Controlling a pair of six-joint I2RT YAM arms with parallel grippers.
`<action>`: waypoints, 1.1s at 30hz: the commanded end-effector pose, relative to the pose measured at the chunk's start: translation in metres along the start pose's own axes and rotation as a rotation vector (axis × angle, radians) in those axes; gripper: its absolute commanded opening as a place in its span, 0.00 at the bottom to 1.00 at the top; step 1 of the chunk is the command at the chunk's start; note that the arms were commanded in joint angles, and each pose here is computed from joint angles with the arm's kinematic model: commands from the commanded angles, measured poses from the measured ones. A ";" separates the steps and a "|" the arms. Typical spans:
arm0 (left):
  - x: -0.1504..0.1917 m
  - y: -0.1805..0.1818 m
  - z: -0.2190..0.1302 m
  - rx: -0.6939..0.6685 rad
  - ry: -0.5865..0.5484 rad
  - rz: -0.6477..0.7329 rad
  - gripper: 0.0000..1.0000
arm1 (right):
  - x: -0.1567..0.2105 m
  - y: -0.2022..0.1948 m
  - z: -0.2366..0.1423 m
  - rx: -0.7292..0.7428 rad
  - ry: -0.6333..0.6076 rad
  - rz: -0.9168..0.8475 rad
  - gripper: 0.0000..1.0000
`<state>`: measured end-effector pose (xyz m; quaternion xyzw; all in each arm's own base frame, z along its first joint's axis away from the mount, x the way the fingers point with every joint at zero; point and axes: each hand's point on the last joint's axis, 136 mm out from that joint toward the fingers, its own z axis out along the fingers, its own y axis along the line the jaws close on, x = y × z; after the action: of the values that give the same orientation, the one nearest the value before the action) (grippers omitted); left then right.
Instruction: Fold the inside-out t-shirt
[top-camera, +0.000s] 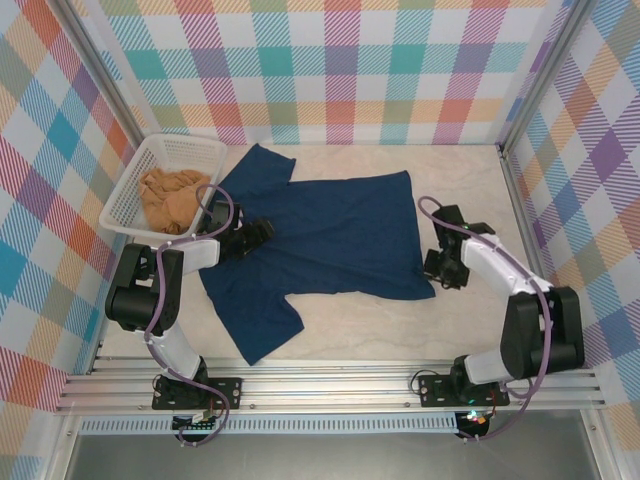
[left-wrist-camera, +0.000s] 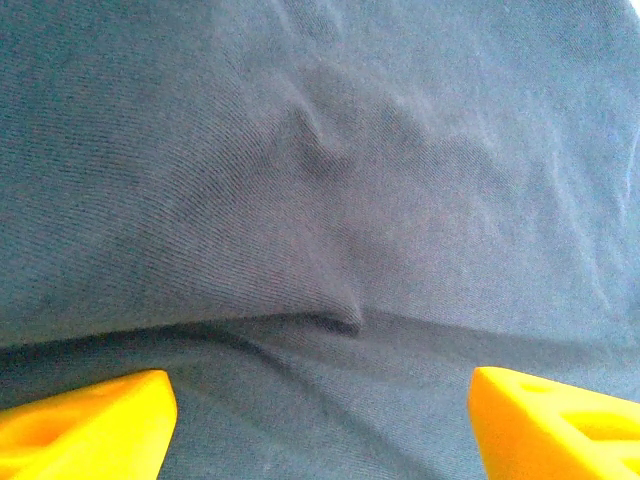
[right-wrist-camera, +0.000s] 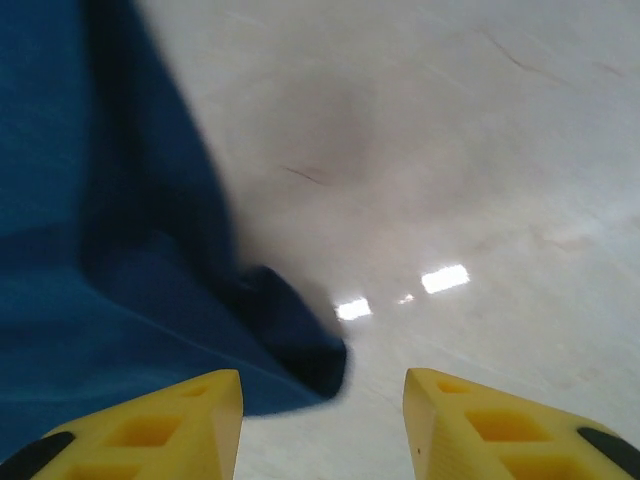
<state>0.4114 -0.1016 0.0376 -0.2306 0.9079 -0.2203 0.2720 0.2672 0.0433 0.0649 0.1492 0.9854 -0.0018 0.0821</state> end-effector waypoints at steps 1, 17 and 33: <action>0.051 0.063 0.012 -0.184 0.166 -0.042 0.79 | -0.022 0.030 0.009 -0.032 -0.017 -0.097 0.50; 0.048 0.059 0.008 -0.170 0.154 -0.043 0.79 | -0.043 -0.001 0.043 0.054 0.096 -0.034 0.23; 0.005 -0.003 -0.030 -0.007 0.034 -0.040 0.83 | -0.105 0.133 -0.013 -0.403 -0.211 -0.168 0.51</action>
<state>0.4000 -0.1023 0.0462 -0.2344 0.9103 -0.2259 0.2558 0.3685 0.1131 0.0946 0.0504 0.9761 0.1069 0.1825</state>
